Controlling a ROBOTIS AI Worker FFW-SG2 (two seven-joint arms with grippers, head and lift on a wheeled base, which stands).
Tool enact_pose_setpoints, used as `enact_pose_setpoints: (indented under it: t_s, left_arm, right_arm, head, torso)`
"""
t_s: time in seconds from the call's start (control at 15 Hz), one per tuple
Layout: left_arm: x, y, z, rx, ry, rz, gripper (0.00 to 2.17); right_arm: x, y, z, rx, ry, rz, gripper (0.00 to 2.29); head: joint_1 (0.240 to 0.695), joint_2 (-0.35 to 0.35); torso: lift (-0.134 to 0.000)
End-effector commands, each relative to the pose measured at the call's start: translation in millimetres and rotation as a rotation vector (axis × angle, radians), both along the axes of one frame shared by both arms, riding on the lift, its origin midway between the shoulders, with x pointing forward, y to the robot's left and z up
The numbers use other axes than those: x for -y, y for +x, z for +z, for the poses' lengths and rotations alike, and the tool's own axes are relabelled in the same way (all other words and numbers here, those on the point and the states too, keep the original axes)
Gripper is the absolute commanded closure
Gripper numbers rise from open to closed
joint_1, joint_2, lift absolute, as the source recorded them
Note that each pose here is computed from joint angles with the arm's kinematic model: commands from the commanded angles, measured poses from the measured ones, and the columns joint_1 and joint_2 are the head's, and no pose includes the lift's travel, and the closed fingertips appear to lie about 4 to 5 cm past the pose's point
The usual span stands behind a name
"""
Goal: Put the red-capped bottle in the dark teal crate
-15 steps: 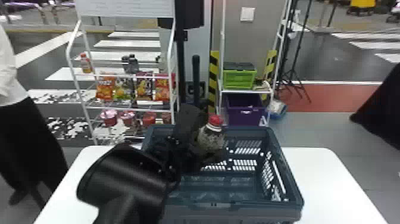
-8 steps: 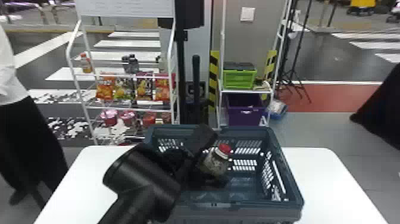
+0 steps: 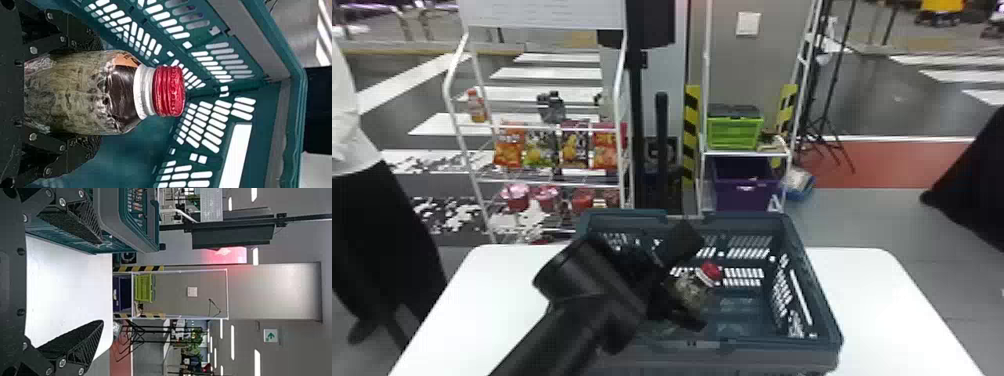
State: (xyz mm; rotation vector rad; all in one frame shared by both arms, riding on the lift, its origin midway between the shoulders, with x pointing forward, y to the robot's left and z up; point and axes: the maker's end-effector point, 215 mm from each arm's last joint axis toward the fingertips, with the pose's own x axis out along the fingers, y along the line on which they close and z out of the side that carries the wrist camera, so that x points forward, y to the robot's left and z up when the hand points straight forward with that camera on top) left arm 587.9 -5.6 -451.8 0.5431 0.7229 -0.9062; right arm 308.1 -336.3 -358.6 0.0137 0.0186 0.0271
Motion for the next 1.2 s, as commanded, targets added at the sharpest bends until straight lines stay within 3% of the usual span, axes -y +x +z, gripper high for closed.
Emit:
enact_pose_setpoints:
  t_s: [0.0, 0.27, 0.8, 1.13]
  left_arm:
    - [2, 9, 3, -0.018, 0.01, -0.011, 2.15]
    - [-24, 21, 4, -0.015, 0.047, -0.059, 2.15]
    - [-57, 24, -25, -0.027, 0.175, -0.077, 2.15]
    - [-56, 21, -28, -0.027, 0.187, -0.086, 2.14]
  right_arm:
    - [-1, -1, -2, -0.002, 0.003, 0.0, 0.17]
    - [-1, -1, -2, 0.001, 0.002, 0.001, 0.17]
    - [-6, -1, -1, 0.0, -0.001, 0.009, 0.17]
    - [-6, -2, 1, 0.002, -0.001, 0.011, 0.17]
  head:
    - [0.499, 0.0]
    - [0.499, 0.0]
    - [0.499, 0.0]
    - [0.499, 0.0]
  torso:
    - [0.0]
    - [0.0]
    - [0.0]
    - [0.0]
